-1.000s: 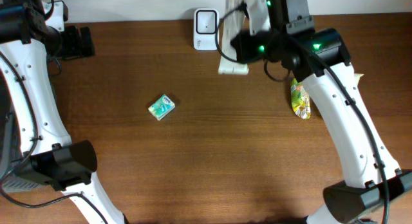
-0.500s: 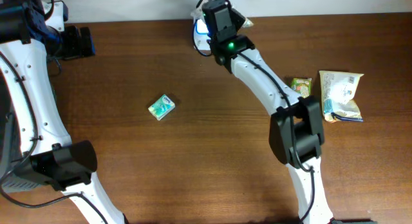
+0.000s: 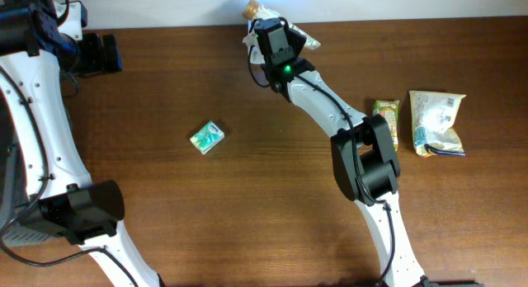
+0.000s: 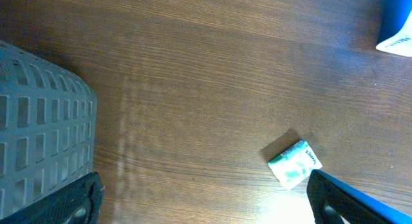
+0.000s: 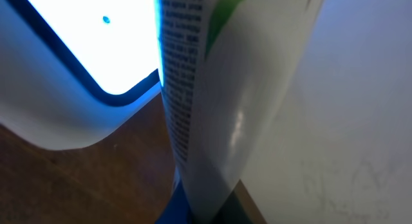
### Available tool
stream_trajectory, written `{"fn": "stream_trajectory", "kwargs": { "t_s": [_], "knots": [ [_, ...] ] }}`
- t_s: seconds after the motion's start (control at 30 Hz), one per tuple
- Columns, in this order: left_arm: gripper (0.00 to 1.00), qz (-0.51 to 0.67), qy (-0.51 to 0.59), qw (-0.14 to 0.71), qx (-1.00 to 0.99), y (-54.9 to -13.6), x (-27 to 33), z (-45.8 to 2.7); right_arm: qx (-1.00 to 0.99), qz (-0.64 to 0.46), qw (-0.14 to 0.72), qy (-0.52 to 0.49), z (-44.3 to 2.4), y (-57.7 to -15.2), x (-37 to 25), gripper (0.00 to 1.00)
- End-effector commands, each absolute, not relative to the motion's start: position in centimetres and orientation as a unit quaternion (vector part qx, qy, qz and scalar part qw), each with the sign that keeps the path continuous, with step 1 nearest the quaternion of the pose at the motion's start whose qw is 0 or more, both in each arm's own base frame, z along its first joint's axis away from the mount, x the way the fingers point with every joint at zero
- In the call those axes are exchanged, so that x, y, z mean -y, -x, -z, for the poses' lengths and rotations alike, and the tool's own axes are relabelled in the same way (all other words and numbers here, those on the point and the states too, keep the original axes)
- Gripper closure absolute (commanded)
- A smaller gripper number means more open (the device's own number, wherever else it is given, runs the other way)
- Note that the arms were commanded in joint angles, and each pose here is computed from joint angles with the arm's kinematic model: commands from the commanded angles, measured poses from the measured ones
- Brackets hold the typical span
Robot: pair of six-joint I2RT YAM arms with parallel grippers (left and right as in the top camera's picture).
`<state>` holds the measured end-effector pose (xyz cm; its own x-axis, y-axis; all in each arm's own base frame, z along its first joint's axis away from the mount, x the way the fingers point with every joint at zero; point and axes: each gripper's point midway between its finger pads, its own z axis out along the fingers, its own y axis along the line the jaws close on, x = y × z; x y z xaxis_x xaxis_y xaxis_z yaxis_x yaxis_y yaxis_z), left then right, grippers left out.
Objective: Scan the item barcode
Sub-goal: 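Lift the white tube and hold it in front of the scanner, then carry the white tube right and lay it on the table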
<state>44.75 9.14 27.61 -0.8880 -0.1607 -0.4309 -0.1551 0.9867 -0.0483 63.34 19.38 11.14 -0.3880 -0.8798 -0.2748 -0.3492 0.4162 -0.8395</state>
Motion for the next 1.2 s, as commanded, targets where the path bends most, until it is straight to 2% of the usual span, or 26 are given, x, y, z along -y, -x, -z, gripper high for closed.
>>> {"fn": "stream_trajectory", "kwargs": {
  "t_s": [0.0,0.17,0.83,1.03,1.17],
  "knots": [
    [0.01,0.006,0.076,0.233,-0.969,-44.8,-9.3,-28.3,-0.753,0.383,0.382,0.376,-13.8,-63.4,-18.6,0.96],
    [0.01,0.006,0.076,0.233,-0.969,-44.8,-9.3,-28.3,-0.756,0.386,0.362,0.386,-12.8,-62.9,-18.4,0.96],
    [0.01,0.006,0.076,0.233,-0.969,-44.8,-9.3,-28.3,-0.734,0.426,0.347,0.398,-13.9,-61.9,-19.6,0.96],
    [0.01,0.006,0.076,0.233,-0.969,-44.8,-9.3,-28.3,-0.734,0.416,0.362,0.396,-17.4,-61.2,-19.6,0.96],
    [0.01,0.006,0.076,0.233,-0.969,-44.8,-9.3,-28.3,-0.777,0.296,0.395,0.390,-21.3,-58.2,-20.7,0.96]
  ]
}}
